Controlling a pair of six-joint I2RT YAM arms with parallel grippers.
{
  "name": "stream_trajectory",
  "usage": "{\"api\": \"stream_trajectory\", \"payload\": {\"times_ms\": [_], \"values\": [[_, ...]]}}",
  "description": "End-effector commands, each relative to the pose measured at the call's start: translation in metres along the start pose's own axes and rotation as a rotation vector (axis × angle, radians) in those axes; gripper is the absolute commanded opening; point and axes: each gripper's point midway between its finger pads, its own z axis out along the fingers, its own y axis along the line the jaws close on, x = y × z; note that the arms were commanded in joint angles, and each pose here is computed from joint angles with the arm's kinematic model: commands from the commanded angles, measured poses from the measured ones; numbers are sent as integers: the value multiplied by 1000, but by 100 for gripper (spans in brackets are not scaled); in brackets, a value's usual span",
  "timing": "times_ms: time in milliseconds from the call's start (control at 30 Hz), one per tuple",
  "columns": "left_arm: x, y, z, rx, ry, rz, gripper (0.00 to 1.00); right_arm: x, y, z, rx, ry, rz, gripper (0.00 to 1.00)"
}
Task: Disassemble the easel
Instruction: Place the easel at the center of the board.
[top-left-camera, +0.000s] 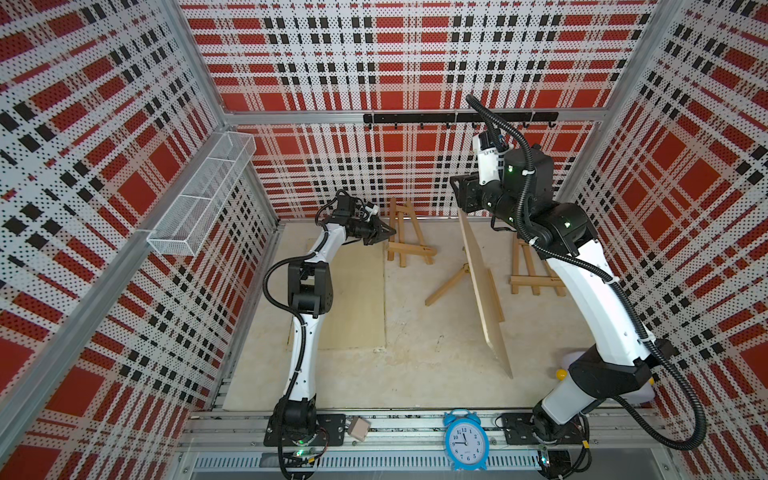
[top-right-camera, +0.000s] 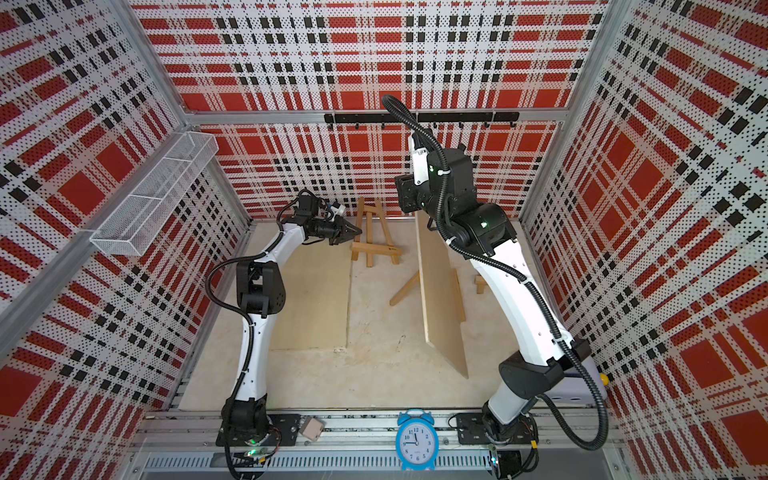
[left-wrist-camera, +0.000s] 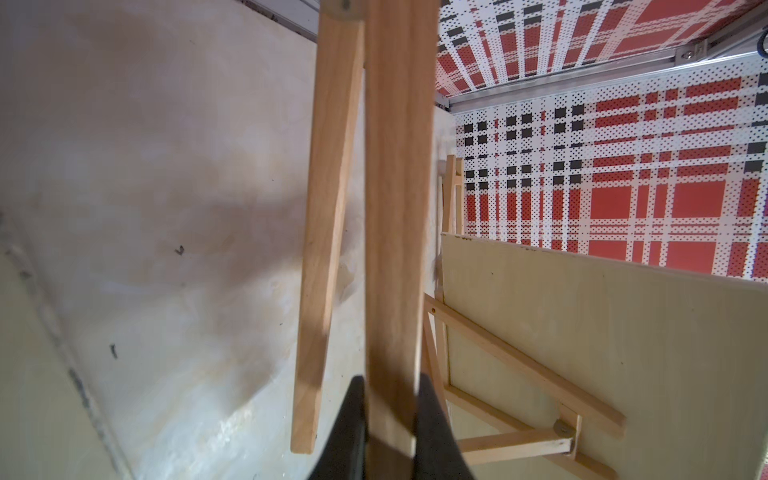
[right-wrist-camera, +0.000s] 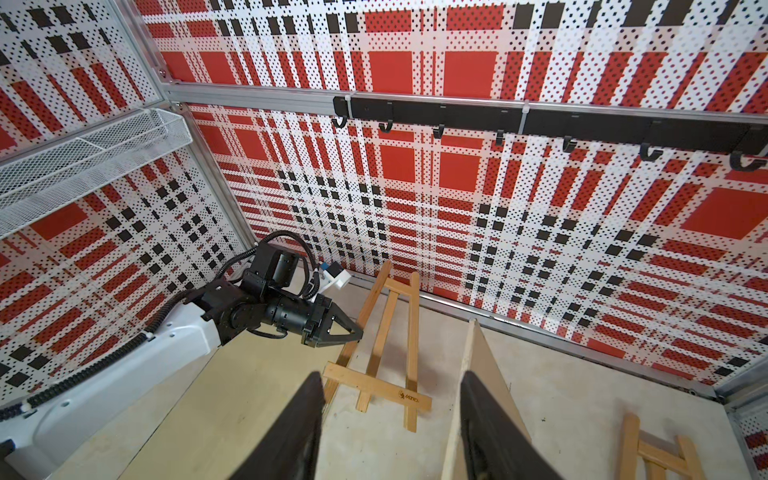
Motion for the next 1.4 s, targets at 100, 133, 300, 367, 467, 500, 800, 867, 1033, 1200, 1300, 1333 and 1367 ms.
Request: {"api": "stream_trajectory", "payload": {"times_ms": [100, 133, 300, 367, 467, 500, 800, 867, 1033, 1200, 1300, 1333, 1367], "values": [[-6, -31, 31, 186, 28, 64, 0, -6, -6, 4, 36, 0, 6, 54], [-5, -29, 37, 190, 36, 58, 0, -5, -6, 4, 39, 4, 6, 54], [-5, -11, 53, 176, 38, 23, 0, -3, -10, 5, 58, 18, 1, 54], [-5, -4, 55, 168, 34, 11, 0, -3, -12, 4, 66, 21, -1, 54], [-5, 3, 56, 161, 32, -1, 0, 0, -15, 5, 77, 28, -5, 55], [-5, 6, 55, 156, 31, -9, 0, 0, -16, 6, 78, 30, -6, 55], [0, 39, 58, 127, 47, -95, 0, 0, -16, 10, 72, 30, -24, 56], [2, 43, 59, 126, 54, -109, 0, 1, -17, 11, 73, 33, -28, 56], [1, 44, 58, 105, 40, -108, 17, 1, -18, 10, 74, 35, -38, 57], [-6, 40, 50, 82, 14, -95, 36, 4, -21, 9, 79, 40, -43, 57], [-8, 38, 45, 74, 2, -88, 45, 5, -22, 10, 79, 40, -42, 57], [-9, 36, 42, 72, -4, -84, 49, 4, -22, 9, 77, 36, -42, 57], [-10, 34, 40, 69, -8, -80, 52, 5, -22, 10, 76, 38, -42, 57]]}}
